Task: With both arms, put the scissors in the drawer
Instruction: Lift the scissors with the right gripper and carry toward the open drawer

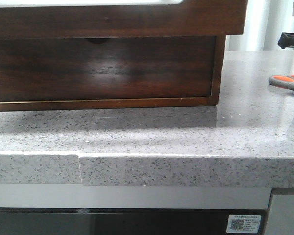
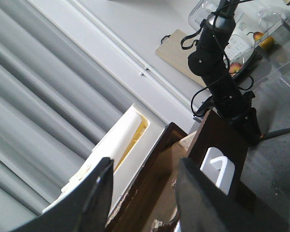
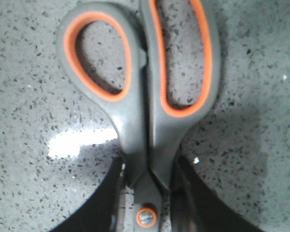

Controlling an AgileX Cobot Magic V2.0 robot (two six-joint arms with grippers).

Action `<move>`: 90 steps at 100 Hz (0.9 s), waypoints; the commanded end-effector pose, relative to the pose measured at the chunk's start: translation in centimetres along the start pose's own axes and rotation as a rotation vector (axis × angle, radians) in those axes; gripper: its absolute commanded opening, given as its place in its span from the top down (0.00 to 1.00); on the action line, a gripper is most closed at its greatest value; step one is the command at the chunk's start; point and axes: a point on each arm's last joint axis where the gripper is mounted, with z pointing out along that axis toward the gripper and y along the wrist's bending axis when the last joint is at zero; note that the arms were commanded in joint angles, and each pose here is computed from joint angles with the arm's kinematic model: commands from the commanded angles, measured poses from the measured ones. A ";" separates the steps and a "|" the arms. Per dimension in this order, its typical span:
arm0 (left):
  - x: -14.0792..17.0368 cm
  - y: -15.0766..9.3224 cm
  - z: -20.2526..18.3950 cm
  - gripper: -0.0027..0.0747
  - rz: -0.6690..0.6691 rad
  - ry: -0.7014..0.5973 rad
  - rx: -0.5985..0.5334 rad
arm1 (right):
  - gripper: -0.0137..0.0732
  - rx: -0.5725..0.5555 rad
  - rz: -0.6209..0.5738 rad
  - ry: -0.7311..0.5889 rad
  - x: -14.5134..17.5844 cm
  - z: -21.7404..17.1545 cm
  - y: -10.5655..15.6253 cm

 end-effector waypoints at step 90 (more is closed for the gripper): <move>-0.7 0.8 0.1 0.60 -0.045 -0.030 -0.031 | 0.93 -0.263 -0.580 -0.818 4.2 -27.6 12.0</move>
